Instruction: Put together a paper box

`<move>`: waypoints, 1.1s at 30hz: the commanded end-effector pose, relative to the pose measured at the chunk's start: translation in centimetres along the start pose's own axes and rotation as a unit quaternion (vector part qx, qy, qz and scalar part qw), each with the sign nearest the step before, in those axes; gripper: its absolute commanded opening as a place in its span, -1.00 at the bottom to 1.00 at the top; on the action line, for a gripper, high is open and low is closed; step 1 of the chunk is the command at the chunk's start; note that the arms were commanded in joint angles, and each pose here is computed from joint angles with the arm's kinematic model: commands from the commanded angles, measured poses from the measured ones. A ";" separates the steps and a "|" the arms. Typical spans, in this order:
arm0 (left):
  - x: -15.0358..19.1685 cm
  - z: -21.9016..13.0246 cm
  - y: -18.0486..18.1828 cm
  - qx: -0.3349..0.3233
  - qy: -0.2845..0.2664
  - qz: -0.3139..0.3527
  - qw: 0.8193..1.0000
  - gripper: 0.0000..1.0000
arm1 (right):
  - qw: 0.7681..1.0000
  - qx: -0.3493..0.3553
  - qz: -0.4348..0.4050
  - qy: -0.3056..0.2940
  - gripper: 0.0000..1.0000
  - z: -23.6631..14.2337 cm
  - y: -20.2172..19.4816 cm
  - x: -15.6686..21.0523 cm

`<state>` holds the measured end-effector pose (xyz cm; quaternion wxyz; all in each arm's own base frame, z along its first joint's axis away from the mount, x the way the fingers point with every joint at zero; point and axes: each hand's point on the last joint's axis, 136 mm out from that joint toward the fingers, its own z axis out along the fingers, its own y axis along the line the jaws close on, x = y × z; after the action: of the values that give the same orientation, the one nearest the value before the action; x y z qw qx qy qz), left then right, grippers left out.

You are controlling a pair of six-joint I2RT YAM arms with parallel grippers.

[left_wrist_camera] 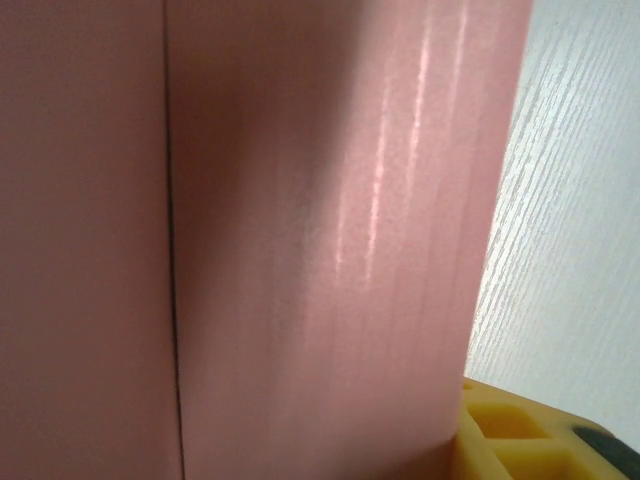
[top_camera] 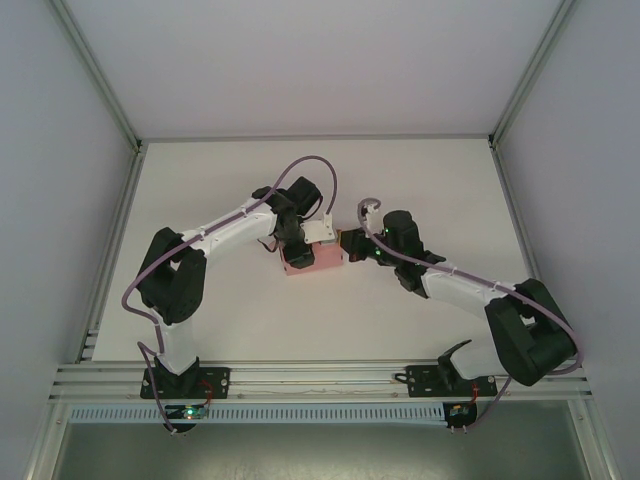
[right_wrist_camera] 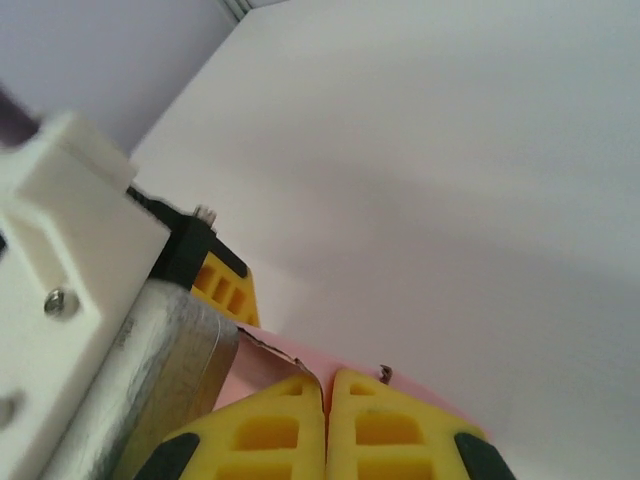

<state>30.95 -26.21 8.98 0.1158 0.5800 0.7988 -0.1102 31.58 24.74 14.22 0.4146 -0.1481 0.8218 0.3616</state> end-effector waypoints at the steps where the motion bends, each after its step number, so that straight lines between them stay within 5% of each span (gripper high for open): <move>1: 2.1 2.6 -0.4 0.024 0.034 -0.034 0.999 -0.08 | 0.996 0.016 -0.087 0.034 -1.00 -0.2 0.3 3.4; 16: 0.4 1.8 0.2 0.011 -0.004 -0.043 0.999 -0.03 | 0.996 -0.046 -0.067 -0.021 -1.00 1.2 2.0 5.1; 26: -0.4 0.6 0.3 -0.002 -0.035 -0.039 0.999 0.00 | 0.997 0.014 -0.072 -0.019 -1.00 0.9 0.1 6.0; 33: -0.9 -0.7 0.6 -0.018 -0.054 -0.046 0.997 0.21 | 0.997 0.047 -0.057 -0.009 -1.00 1.1 -1.1 6.4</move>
<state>30.98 -26.07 9.30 0.1384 0.5499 0.8156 -0.1151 30.91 25.26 12.63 0.5192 -0.1623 0.7774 0.3159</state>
